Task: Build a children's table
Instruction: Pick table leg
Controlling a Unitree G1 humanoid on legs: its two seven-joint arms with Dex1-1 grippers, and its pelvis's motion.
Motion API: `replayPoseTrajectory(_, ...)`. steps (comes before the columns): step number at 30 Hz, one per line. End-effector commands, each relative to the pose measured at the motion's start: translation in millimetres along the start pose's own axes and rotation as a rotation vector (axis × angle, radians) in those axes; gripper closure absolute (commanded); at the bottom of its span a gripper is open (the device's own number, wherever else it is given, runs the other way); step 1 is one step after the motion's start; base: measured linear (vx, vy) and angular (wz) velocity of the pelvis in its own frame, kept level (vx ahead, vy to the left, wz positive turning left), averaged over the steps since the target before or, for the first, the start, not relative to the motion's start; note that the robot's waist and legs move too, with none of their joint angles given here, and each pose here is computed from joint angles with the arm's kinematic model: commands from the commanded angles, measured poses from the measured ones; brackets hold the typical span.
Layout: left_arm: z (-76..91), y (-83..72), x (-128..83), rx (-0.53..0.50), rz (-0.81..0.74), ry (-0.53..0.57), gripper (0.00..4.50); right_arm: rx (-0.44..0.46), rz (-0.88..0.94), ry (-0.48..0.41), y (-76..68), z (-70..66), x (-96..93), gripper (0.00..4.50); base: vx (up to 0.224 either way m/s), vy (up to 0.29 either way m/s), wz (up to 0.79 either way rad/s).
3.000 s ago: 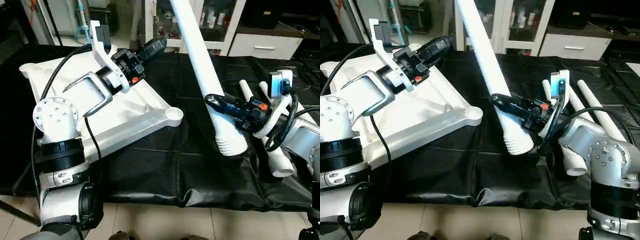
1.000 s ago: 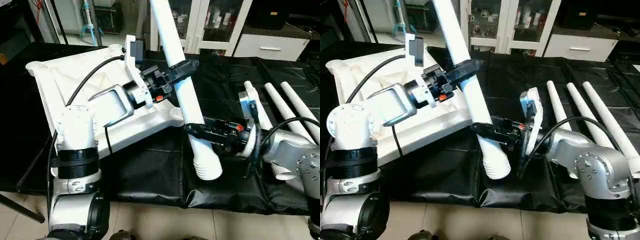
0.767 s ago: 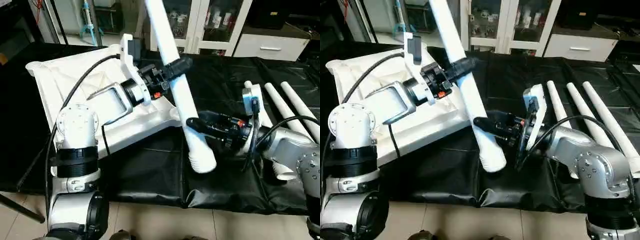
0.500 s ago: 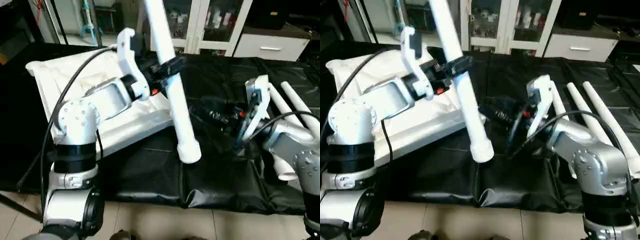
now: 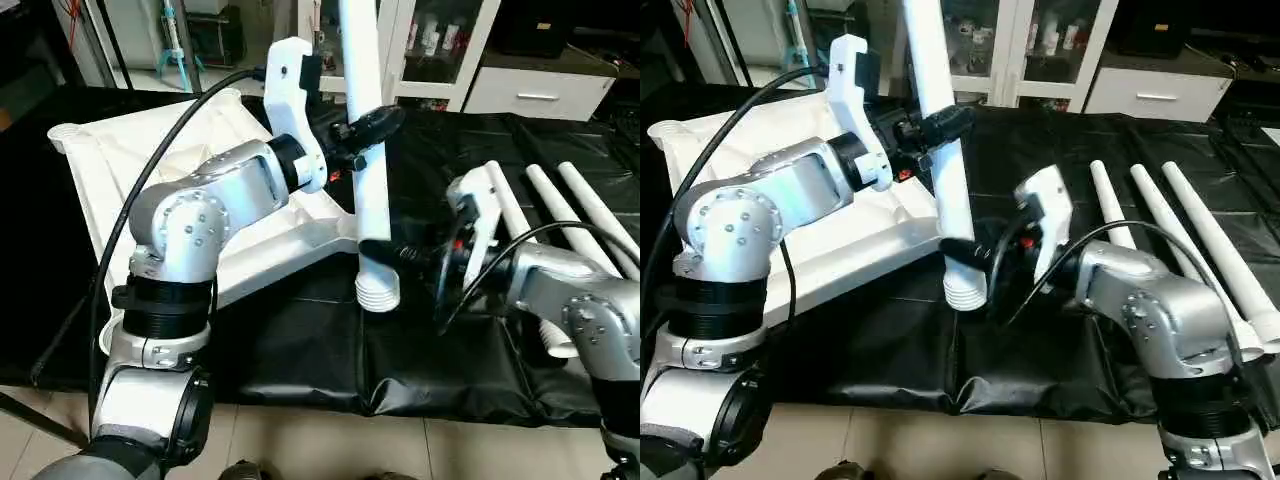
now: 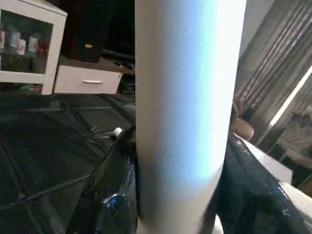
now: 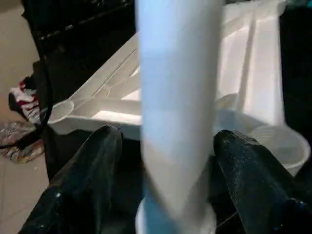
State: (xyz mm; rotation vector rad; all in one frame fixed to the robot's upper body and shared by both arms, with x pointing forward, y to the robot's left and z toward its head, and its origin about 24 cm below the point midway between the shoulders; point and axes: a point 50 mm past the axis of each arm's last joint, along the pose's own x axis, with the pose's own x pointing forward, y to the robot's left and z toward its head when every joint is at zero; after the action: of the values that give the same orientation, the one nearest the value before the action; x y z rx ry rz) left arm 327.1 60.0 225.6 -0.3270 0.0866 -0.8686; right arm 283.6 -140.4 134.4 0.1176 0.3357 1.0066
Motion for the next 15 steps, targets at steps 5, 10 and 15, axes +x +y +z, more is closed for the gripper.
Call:
replayPoseTrajectory(5,3.3,-10.6,4.9,0.104,-0.052,0.014,2.77,-0.027,-0.016,0.054,-3.0,-2.2,5.8,1.17,0.000,0.000,0.00)
replayPoseTrajectory(10,1.1,-12.4,4.7,0.126,-0.071,0.026,2.77,-0.031,-0.013,0.055,-4.0,-0.9,7.1,1.17,0.000,0.000,0.00)
replayPoseTrajectory(15,-0.8,-14.7,4.7,0.153,-0.091,0.038,2.77,-0.037,-0.005,0.058,-5.1,-0.4,8.4,1.17,0.000,0.000,0.00)
